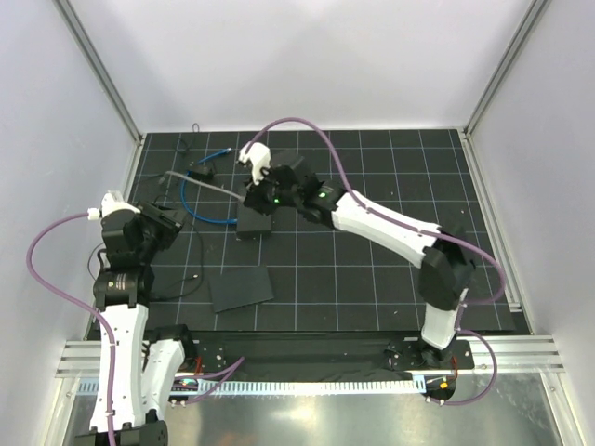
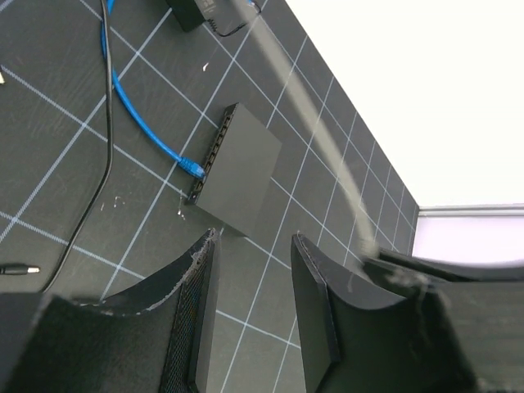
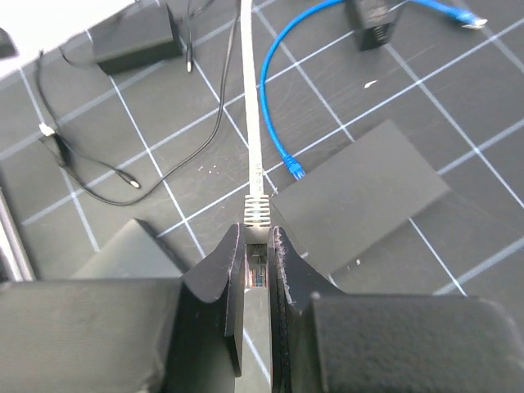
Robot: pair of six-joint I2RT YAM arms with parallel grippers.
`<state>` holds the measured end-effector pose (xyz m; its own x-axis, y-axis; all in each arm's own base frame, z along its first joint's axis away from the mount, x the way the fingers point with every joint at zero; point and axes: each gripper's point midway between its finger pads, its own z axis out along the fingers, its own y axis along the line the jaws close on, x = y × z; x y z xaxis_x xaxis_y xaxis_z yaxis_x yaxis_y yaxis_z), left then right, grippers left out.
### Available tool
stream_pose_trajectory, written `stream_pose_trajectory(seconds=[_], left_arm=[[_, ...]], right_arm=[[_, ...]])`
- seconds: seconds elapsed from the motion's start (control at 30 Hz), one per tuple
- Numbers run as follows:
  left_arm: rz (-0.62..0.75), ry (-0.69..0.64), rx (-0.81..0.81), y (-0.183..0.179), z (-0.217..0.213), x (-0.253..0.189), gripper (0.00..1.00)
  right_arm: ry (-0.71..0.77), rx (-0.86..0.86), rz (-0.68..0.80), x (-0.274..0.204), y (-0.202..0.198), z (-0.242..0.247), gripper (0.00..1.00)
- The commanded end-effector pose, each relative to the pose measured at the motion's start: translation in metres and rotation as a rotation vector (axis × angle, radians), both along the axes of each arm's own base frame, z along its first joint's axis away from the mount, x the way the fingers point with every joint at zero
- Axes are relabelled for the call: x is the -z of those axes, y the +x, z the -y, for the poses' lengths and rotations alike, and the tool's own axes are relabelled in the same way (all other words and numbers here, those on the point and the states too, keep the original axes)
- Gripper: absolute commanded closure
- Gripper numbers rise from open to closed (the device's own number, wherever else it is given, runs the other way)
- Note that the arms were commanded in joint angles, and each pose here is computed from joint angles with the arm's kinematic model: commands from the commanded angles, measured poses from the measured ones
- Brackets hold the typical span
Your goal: Pull the plug from the switch port
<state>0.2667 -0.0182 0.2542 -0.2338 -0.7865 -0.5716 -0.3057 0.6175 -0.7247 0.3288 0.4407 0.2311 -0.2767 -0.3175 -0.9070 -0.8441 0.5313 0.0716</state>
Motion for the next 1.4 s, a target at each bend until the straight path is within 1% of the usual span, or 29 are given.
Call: stream_pose_trajectory(seconds=[0.0,0.07,0.13,0.17,0.2,0.27,0.3,0.37,0.4,0.47,0.5,0.53,0.57,0.7,0.83,0.93,1.0,1.03,1.07,1.17,1.27,1.33,1.37], left_arm=[[0.030,0.028,-0.001,-0.002,-0.002,-0.016,0.57],[0.028,0.033,-0.007,-0.002,-0.004,-0.016,0.57],[0.026,0.036,-0.011,-0.002,-0.004,-0.015,0.57],[0.024,0.041,-0.012,-0.002,-0.005,-0.014,0.57],[0.022,0.044,-0.014,-0.002,-0.006,-0.014,0.56],[0.013,0.049,-0.015,-0.002,-0.006,-0.010,0.57],[0.013,0.049,-0.020,-0.001,-0.007,-0.010,0.56],[0.007,0.047,-0.017,0.000,-0.007,-0.007,0.56],[0.009,0.040,-0.016,0.001,-0.006,-0.006,0.57],[0.008,0.033,-0.010,0.002,-0.004,-0.005,0.57],[0.008,0.026,-0.007,0.002,-0.004,-0.003,0.57],[0.008,0.027,-0.009,0.002,-0.004,-0.003,0.57],[0.007,0.024,-0.006,0.002,-0.003,-0.002,0.56],[-0.002,0.020,0.004,0.003,-0.002,0.001,0.56],[-0.008,0.032,0.005,0.003,-0.003,0.002,0.56],[-0.015,0.040,0.003,0.003,-0.004,0.004,0.56],[-0.015,0.037,0.004,0.004,-0.004,0.005,0.56],[-0.016,0.036,0.005,0.005,-0.003,0.006,0.56],[-0.014,0.031,0.010,0.006,-0.002,0.007,0.56],[-0.016,0.021,0.017,0.009,-0.001,0.011,0.56],[-0.029,0.006,0.025,0.012,0.001,0.017,0.56],[-0.028,-0.015,0.039,0.015,0.005,0.020,0.56],[-0.033,-0.022,0.044,0.016,0.006,0.022,0.56]], right_arm=[[0.130,0.070,0.026,-0.055,-0.004,0.027,0.99],[0.218,0.085,0.071,-0.094,-0.010,0.044,0.99],[0.261,0.072,0.075,-0.107,-0.018,0.056,0.99],[0.319,0.079,0.095,-0.132,-0.024,0.071,0.99],[0.327,0.082,0.088,-0.129,-0.027,0.079,0.99],[0.396,0.088,0.109,-0.150,-0.030,0.095,0.99],[0.429,0.087,0.125,-0.162,-0.039,0.107,0.99],[0.470,0.090,0.134,-0.176,-0.044,0.119,0.99],[0.491,0.117,0.163,-0.189,-0.045,0.132,0.99],[0.477,0.196,0.194,-0.194,-0.037,0.148,0.99],[0.468,0.274,0.229,-0.201,-0.028,0.163,0.99],[0.443,0.331,0.230,-0.198,-0.022,0.173,0.99],[0.426,0.437,0.258,-0.200,-0.009,0.190,0.99],[0.365,0.600,0.285,-0.186,0.017,0.222,0.99],[0.352,0.662,0.317,-0.179,0.034,0.237,0.99],[0.246,0.732,0.345,-0.163,0.045,0.253,0.99],[0.133,0.798,0.360,-0.137,0.057,0.273,0.99],[0.102,0.799,0.361,-0.129,0.059,0.276,0.99],[0.032,0.788,0.364,-0.112,0.061,0.283,0.99],[-0.066,0.734,0.333,-0.078,0.053,0.285,0.99],[-0.144,0.674,0.261,-0.049,0.041,0.284,0.99],[-0.241,0.628,0.186,-0.023,0.029,0.287,0.99],[-0.265,0.613,0.168,-0.024,0.026,0.288,0.99]])
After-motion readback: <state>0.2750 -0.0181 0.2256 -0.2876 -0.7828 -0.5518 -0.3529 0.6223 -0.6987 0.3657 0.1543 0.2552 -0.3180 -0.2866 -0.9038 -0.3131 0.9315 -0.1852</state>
